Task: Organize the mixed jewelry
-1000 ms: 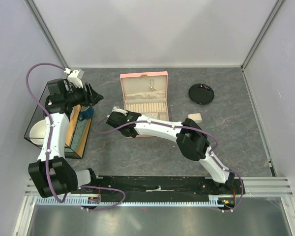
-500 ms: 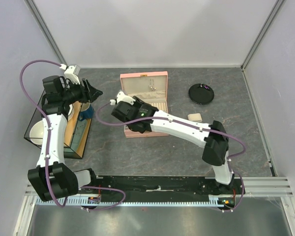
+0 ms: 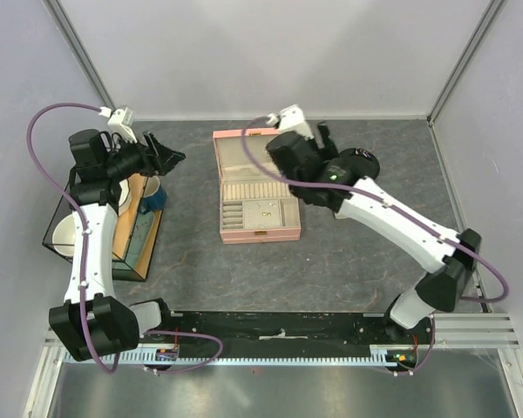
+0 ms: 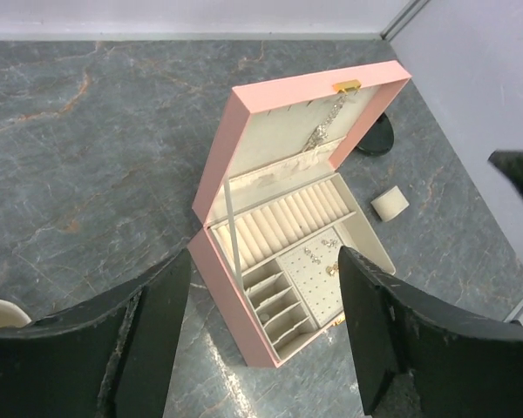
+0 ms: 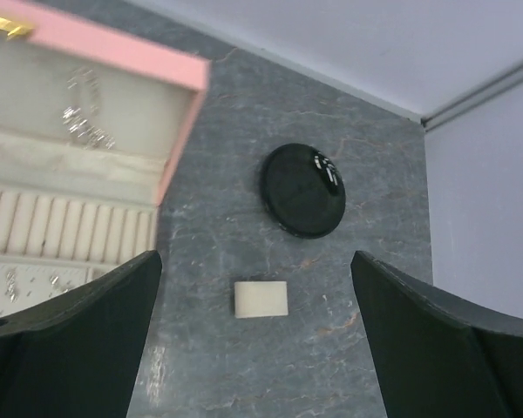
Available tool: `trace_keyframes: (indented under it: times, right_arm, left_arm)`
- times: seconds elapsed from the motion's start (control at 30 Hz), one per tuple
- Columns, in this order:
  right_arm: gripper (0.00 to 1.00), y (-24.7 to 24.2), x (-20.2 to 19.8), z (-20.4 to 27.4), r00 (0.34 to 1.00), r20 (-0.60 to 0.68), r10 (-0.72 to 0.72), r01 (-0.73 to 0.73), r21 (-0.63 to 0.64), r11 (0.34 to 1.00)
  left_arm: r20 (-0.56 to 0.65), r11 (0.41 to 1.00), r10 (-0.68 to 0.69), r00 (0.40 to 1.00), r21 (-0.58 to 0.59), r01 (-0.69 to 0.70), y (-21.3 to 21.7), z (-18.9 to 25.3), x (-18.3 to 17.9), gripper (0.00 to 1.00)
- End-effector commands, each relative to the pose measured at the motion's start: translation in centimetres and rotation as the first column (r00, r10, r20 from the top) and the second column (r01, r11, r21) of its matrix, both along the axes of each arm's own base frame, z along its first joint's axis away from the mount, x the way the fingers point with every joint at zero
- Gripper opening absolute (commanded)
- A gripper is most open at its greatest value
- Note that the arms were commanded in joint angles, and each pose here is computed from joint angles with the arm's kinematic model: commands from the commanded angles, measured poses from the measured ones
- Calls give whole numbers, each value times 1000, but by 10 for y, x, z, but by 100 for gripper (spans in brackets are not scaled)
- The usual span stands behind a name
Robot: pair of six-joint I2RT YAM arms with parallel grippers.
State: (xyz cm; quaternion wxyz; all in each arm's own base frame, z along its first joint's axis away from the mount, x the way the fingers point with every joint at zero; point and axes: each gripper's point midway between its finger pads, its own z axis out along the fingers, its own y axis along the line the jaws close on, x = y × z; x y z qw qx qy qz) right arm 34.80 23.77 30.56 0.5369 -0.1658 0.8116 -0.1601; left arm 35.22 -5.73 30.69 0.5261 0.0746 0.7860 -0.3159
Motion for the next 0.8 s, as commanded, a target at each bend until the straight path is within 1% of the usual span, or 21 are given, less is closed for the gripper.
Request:
trace_keyframes:
  times: [0.0, 0.13, 0.17, 0.23, 0.27, 0.33, 0.37, 0.4, 0.43, 0.47, 0.53, 0.57, 0.63, 0.67, 0.73, 0.77]
  right_arm:
    - [98, -32, 9, 49, 990, 118, -73, 42, 248, 968]
    - [98, -58, 14, 62, 977, 153, -148, 97, 295, 951]
    - [98, -68, 18, 64, 971, 159, -176, 121, 308, 944]
    - [98, -76, 21, 66, 969, 158, -189, 125, 345, 930]
    - [98, -87, 25, 67, 963, 158, -217, 148, 362, 920]
    - [98, -90, 28, 67, 966, 149, -211, 137, 400, 906]
    - [98, -98, 31, 67, 963, 145, -226, 150, 408, 901]
    - [98, -100, 30, 70, 964, 146, -223, 143, 422, 895]
    - [98, -98, 30, 67, 970, 138, -200, 123, 432, 894]
    - [98, -101, 29, 72, 969, 151, -195, 109, 446, 888]
    - [98, -103, 27, 69, 969, 155, -190, 102, 450, 887]
    - [98, -104, 26, 73, 966, 171, -194, 96, 460, 883]
    - [98, -108, 20, 79, 963, 195, -186, 75, 469, 880]
    - [98, -111, 18, 83, 958, 211, -192, 73, 469, 880]
    - [98, -117, 12, 93, 951, 240, -197, 62, 476, 877]
    - [98, -121, 11, 98, 946, 249, -207, 68, 471, 879]
  left_arm:
    - [99, 999, -34, 995, -36, 37, -12, 41, -7, 76]
    - [118, 998, -51, 992, -37, 56, -25, 48, -7, 79]
    - [119, 999, -39, 992, -30, 43, -26, 48, -4, 80]
    - [139, 998, -65, 988, -12, 67, -41, 53, -5, 82]
    - [145, 999, -47, 988, 0, 47, -42, 55, -2, 83]
    - [169, 998, -61, 984, 17, 59, -54, 63, -3, 84]
    - [181, 999, -45, 983, 27, 40, -54, 67, -1, 87]
    - [192, 997, -70, 979, 33, 65, -65, 73, -3, 87]
    - [200, 997, -70, 977, 46, 62, -66, 75, -3, 89]
    - [217, 998, -43, 975, 56, 31, -64, 82, -1, 89]
    - [235, 996, -53, 971, 79, 35, -70, 86, -4, 90]
    - [250, 996, -25, 968, 88, 3, -67, 90, -2, 91]
    - [269, 995, -13, 963, 104, -16, -69, 96, -4, 92]
    - [276, 992, 24, 961, 110, -57, -65, 98, -2, 92]
    - [292, 990, 37, 956, 119, -75, -65, 102, -5, 94]
    - [296, 987, 65, 953, 124, -106, -60, 105, -4, 95]
